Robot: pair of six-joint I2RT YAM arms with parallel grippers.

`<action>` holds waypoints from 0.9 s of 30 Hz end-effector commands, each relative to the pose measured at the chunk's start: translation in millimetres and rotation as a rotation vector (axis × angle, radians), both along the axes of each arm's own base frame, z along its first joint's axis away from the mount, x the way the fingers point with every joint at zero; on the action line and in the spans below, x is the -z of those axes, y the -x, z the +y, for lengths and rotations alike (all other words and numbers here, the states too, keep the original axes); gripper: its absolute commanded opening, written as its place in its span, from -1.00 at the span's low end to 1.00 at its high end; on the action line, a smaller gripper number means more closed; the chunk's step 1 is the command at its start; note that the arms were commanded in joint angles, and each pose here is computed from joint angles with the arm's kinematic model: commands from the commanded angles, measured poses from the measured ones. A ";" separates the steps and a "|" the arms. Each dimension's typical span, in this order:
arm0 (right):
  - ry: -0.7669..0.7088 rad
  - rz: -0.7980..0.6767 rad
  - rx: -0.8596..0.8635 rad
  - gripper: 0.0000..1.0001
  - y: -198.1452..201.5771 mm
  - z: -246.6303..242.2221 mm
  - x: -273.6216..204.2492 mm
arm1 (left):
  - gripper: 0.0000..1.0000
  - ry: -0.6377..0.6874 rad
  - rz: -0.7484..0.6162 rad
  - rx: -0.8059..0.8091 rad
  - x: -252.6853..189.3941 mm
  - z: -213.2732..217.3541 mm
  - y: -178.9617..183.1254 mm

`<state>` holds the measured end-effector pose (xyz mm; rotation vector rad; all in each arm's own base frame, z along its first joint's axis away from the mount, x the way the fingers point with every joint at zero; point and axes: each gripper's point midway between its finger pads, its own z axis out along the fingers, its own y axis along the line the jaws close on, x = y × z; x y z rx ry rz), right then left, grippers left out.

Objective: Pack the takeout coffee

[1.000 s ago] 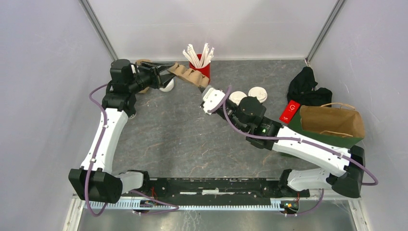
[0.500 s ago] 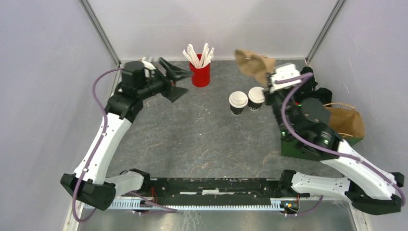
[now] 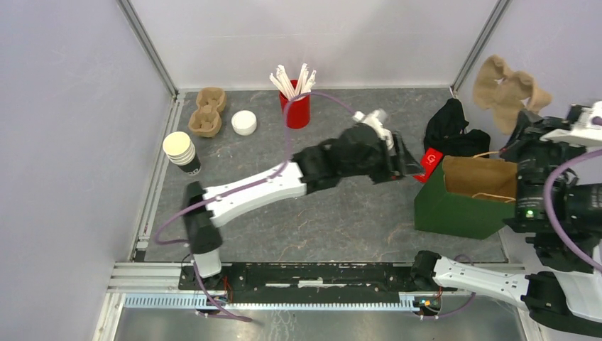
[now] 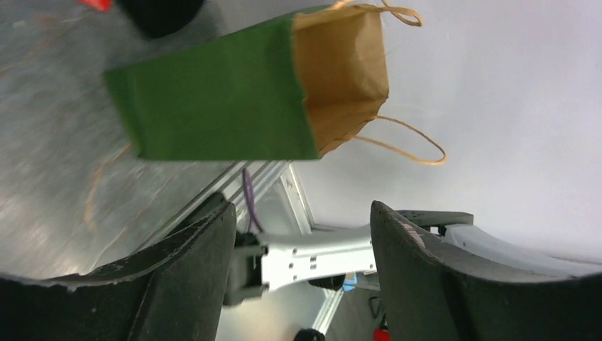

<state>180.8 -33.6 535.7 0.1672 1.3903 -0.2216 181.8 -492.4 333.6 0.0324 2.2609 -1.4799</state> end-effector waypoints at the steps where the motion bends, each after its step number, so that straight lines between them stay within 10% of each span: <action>1: -0.038 -0.015 0.036 -1.00 11.2 -23.3 -14.4 | 0.49 0.043 -0.207 -0.032 -34.6 -60.5 -5.6; 27: -0.076 -0.075 -0.097 -1.00 17.7 -21.6 -24.1 | 0.11 -0.168 -0.364 -0.145 43.5 -136.9 -21.2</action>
